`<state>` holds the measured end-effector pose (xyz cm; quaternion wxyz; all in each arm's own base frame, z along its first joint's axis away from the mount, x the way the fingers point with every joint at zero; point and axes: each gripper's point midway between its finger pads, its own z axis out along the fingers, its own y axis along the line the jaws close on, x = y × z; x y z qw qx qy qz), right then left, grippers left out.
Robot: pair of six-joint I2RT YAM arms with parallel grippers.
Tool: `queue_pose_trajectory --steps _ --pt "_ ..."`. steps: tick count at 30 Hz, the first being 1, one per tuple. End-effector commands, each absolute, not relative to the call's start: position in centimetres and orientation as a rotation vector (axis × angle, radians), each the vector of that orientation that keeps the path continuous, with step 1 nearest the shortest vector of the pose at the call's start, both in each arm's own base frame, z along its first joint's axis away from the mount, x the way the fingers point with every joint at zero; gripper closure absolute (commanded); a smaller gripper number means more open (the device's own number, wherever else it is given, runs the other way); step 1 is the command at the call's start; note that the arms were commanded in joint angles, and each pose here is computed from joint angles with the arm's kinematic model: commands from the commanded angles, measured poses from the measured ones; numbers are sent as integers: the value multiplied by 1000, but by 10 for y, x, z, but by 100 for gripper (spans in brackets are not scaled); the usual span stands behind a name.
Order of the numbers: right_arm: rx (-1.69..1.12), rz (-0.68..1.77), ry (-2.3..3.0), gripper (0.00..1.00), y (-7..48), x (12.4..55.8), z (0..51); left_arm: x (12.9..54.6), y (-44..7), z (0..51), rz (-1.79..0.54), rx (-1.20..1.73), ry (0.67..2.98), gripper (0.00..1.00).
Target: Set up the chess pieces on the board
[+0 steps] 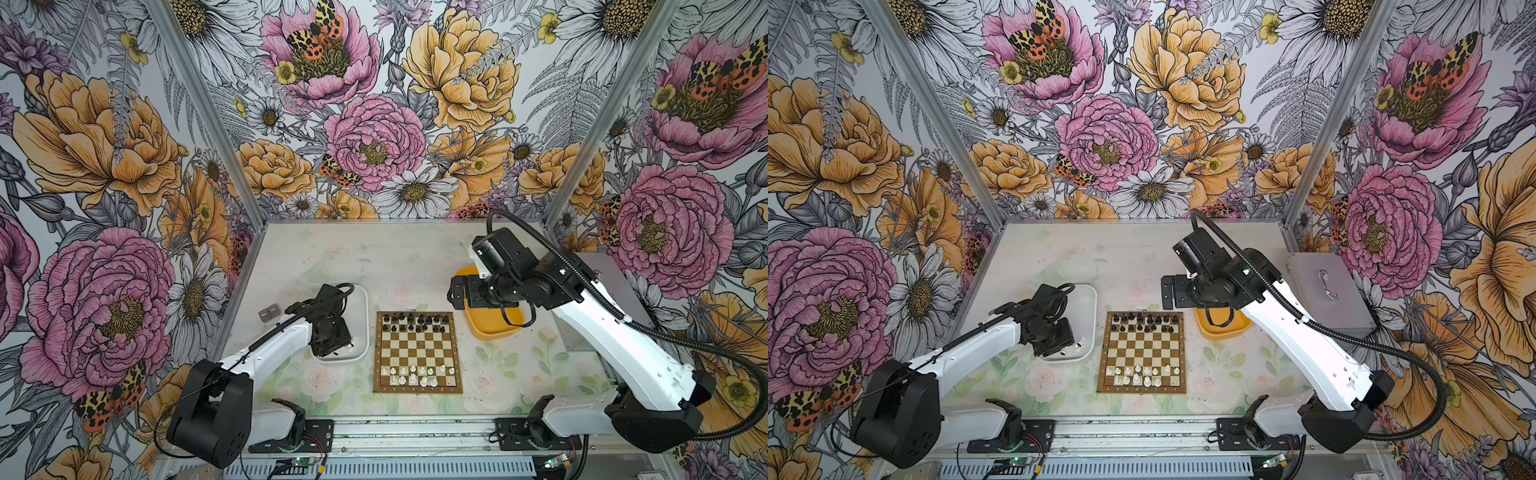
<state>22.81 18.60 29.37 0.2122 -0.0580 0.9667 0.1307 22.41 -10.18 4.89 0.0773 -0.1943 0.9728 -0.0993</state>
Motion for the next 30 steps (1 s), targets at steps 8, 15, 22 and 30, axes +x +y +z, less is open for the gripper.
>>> queue_pose_trajectory --steps 8,15,22,30 --pt "-108 380 2654 0 197 244 307 235 -116 52 -416 -447 2956 55" --pt "-106 373 2660 0 198 246 308 234 -123 49 -415 -421 2983 56" --pt "-119 354 2666 0 196 246 309 233 -121 53 -356 -407 2969 57" --pt "-123 345 2659 0 194 246 310 233 -118 51 -251 -355 2983 62"
